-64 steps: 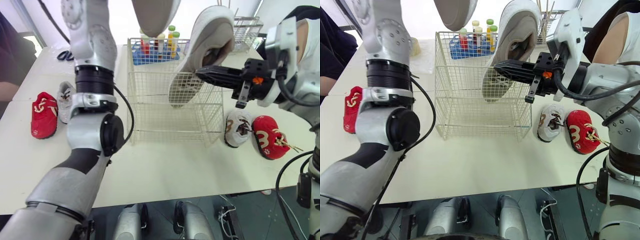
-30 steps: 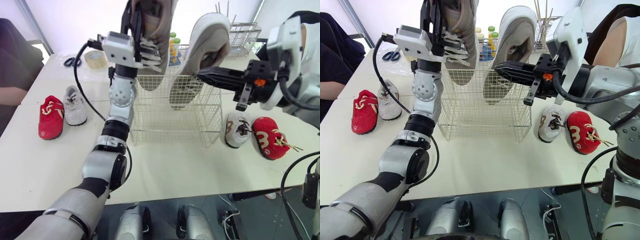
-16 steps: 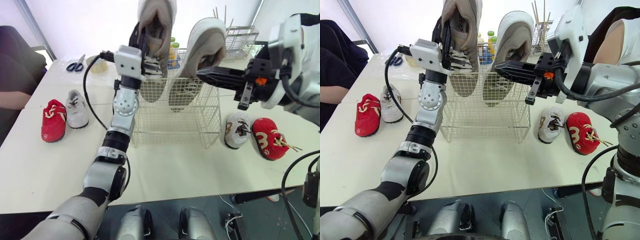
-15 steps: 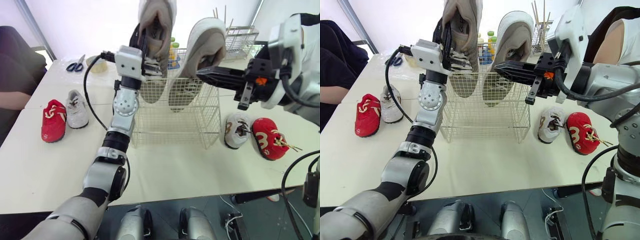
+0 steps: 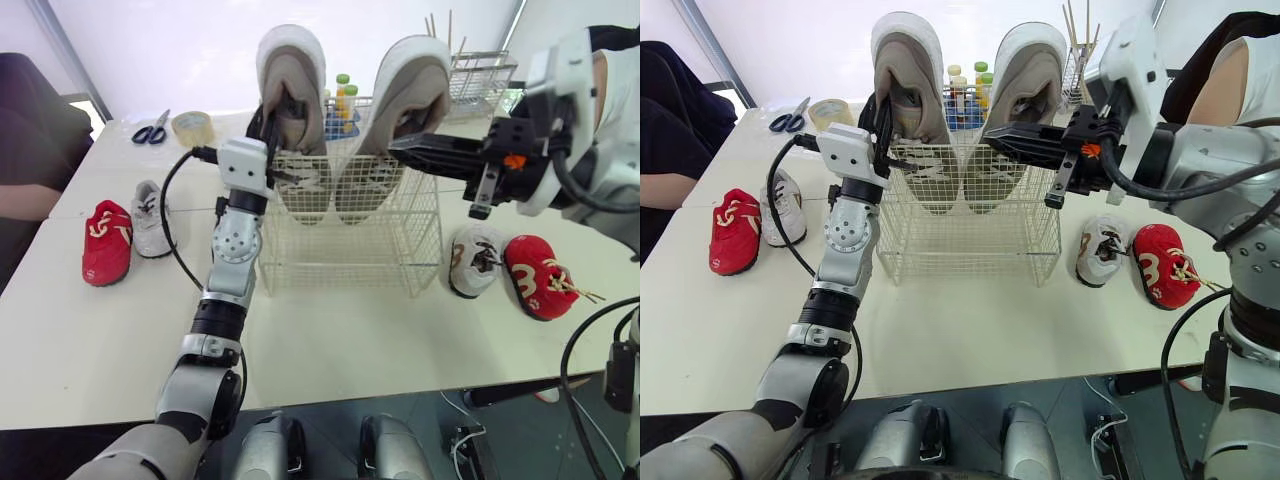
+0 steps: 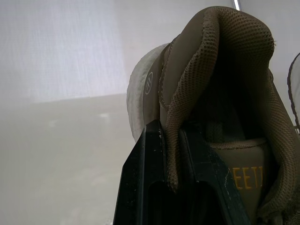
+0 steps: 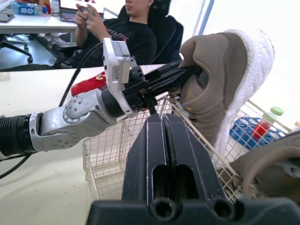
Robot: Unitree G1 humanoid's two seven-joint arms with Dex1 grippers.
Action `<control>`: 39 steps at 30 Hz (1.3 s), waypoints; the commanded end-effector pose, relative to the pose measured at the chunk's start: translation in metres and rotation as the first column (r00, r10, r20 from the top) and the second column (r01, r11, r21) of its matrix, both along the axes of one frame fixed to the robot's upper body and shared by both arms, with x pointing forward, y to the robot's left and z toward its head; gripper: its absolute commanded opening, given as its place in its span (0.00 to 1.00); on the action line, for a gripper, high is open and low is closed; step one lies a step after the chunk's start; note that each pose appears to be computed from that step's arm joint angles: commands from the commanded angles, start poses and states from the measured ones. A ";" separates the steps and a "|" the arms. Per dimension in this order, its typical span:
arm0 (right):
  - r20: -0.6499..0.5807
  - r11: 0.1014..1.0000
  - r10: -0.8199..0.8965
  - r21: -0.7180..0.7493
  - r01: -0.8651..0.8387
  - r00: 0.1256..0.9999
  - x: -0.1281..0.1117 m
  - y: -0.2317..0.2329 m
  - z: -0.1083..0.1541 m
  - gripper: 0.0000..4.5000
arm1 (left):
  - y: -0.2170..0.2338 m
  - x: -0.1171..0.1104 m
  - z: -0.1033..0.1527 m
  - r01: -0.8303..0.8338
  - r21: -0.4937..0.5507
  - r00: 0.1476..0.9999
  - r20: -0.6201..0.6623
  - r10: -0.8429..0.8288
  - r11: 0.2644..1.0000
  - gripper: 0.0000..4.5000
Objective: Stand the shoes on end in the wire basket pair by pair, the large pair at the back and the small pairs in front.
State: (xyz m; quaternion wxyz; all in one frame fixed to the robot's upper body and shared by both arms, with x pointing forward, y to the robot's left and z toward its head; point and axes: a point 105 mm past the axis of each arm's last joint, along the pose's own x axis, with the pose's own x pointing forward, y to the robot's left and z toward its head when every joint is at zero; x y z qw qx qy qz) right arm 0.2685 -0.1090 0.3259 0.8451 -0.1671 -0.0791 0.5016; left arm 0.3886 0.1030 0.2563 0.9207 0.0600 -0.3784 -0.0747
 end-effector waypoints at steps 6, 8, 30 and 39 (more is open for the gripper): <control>0.067 1.000 0.008 0.009 -0.009 0.998 -0.004 -0.002 0.015 0.00 | 0.000 0.000 -0.026 0.014 0.050 0.995 -0.102 -0.009 0.999 0.37; 0.067 1.000 0.009 0.009 -0.009 0.998 -0.004 -0.003 0.015 0.00 | 0.000 -0.006 -0.019 0.018 0.073 0.998 -0.057 -0.014 0.997 0.58; -0.093 0.961 -0.275 -0.012 0.275 0.957 0.006 -0.071 -0.005 0.12 | 0.044 -0.104 0.043 0.608 0.091 0.748 -0.398 -0.531 0.788 0.94; -0.161 0.799 -0.601 -0.129 0.587 0.783 0.000 -0.122 -0.048 0.99 | 0.035 -0.144 0.035 0.897 -0.080 0.254 -0.710 -0.656 0.434 0.94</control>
